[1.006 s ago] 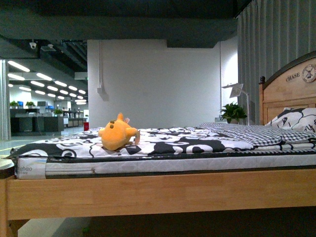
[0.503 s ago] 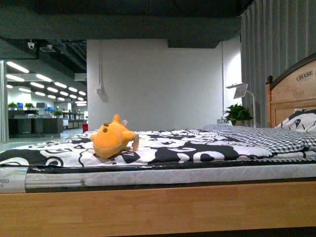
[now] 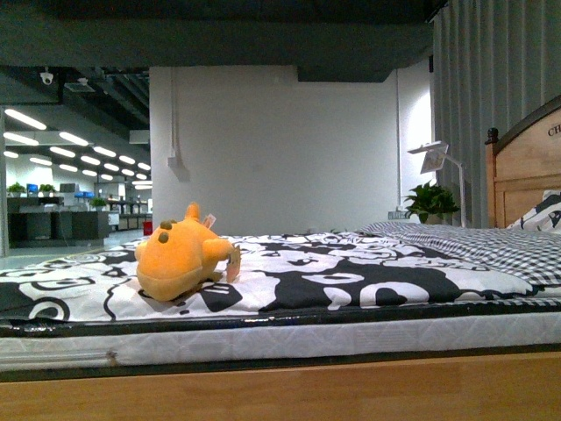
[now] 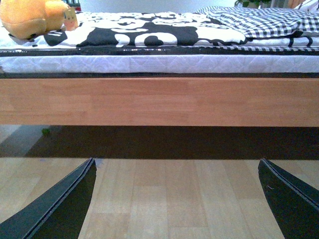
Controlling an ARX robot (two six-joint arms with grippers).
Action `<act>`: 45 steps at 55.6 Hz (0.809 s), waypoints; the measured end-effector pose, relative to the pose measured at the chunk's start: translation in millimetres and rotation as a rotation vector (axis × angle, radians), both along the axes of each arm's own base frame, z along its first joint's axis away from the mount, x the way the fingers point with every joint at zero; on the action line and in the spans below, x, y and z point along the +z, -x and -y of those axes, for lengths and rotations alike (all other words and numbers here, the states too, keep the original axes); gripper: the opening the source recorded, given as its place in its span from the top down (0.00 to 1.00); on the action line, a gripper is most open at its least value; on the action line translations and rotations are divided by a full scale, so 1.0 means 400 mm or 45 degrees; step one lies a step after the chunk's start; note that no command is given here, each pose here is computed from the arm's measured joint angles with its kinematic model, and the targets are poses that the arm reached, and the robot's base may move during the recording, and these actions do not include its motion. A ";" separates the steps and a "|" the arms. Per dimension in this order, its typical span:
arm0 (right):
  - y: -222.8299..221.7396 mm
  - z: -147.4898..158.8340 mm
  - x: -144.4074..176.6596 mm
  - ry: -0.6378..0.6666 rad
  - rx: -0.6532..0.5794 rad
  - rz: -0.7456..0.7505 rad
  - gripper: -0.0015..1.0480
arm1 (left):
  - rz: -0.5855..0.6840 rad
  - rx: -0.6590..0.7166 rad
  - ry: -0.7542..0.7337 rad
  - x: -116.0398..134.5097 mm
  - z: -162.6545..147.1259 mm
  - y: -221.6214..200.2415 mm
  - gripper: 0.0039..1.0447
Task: Put away toys
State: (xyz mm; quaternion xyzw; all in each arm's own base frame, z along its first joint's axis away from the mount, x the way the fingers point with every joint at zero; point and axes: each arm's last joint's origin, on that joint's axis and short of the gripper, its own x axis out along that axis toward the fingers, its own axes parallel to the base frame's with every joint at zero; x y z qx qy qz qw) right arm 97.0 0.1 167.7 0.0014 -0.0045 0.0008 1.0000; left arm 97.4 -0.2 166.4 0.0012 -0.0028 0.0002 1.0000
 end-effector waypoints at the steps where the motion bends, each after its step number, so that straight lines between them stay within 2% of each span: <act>1: 0.000 0.000 0.000 0.000 0.000 0.000 0.06 | 0.000 0.000 0.000 0.000 0.000 0.000 0.06; 45: 0.000 0.000 0.000 0.000 0.000 0.000 0.06 | 0.000 -0.001 0.000 0.000 0.000 0.000 0.06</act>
